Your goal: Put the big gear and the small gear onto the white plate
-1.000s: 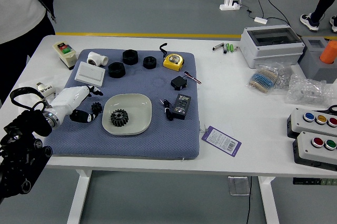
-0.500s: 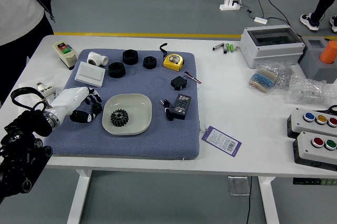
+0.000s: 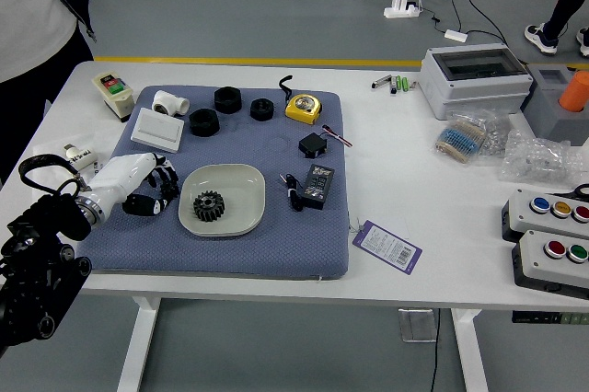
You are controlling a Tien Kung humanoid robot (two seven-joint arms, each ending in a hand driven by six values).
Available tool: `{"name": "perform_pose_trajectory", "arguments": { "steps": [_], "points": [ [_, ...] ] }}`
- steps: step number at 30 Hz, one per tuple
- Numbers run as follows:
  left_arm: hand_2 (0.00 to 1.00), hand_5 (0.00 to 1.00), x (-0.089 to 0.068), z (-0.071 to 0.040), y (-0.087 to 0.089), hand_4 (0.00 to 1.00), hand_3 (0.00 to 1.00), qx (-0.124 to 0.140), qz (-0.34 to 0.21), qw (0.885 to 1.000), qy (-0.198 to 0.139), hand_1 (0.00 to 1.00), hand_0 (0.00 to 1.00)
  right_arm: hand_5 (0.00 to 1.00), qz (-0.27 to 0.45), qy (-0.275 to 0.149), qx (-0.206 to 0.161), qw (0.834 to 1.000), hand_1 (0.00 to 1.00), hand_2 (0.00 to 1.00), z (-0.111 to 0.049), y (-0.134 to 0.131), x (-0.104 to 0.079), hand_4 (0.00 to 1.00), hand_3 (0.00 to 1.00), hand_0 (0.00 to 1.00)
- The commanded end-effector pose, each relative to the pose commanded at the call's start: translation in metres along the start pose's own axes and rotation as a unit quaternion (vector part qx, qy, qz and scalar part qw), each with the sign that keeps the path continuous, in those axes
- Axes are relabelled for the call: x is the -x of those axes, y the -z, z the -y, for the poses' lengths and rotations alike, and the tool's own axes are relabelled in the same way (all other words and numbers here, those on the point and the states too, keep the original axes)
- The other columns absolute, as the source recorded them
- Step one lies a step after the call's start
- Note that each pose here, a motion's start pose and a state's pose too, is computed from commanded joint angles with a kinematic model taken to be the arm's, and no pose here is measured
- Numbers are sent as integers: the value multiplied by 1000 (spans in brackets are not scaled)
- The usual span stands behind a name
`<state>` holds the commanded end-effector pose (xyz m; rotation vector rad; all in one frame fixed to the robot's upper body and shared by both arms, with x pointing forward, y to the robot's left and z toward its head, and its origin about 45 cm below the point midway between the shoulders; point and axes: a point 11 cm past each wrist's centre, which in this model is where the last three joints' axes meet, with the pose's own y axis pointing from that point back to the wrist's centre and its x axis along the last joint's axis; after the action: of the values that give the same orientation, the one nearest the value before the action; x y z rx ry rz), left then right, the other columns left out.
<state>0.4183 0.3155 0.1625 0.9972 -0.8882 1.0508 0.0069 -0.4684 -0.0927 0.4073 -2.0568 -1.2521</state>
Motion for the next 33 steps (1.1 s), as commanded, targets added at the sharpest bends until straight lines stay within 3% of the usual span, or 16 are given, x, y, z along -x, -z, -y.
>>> {"name": "perform_pose_trajectory", "arguments": {
  "steps": [11, 14, 21, 24, 27, 33],
  "points": [
    [503, 2, -12, -2, -4, 521, 543, 7, 1, 1000, -21, 471, 494, 648, -3, -2, 2, 1000, 708, 733, 0, -3, -2, 792, 561, 710],
    [503, 2, -19, -2, -14, 521, 543, 23, 6, 999, -35, 471, 494, 648, -4, -2, 3, 1000, 708, 733, 1, -4, -3, 792, 561, 710],
    [504, 2, -31, 0, -63, 511, 545, 91, 22, 994, -60, 468, 494, 648, -3, -2, 2, 1000, 708, 733, 0, -3, -2, 792, 562, 710],
    [504, 2, -27, 1, -90, 494, 544, 129, 32, 989, -59, 472, 494, 648, -2, -1, 2, 1000, 708, 733, 0, -2, -2, 792, 562, 710],
    [504, 2, -20, 1, -106, 494, 544, 151, 38, 987, -51, 472, 494, 648, -2, -1, 1, 1000, 708, 733, 0, -1, -2, 792, 562, 710],
    [508, 2, 3, 7, -121, 486, 546, 158, 28, 987, -25, 474, 493, 648, 0, 0, -1, 1000, 708, 733, 0, 2, 0, 792, 562, 710]
  ]
}}
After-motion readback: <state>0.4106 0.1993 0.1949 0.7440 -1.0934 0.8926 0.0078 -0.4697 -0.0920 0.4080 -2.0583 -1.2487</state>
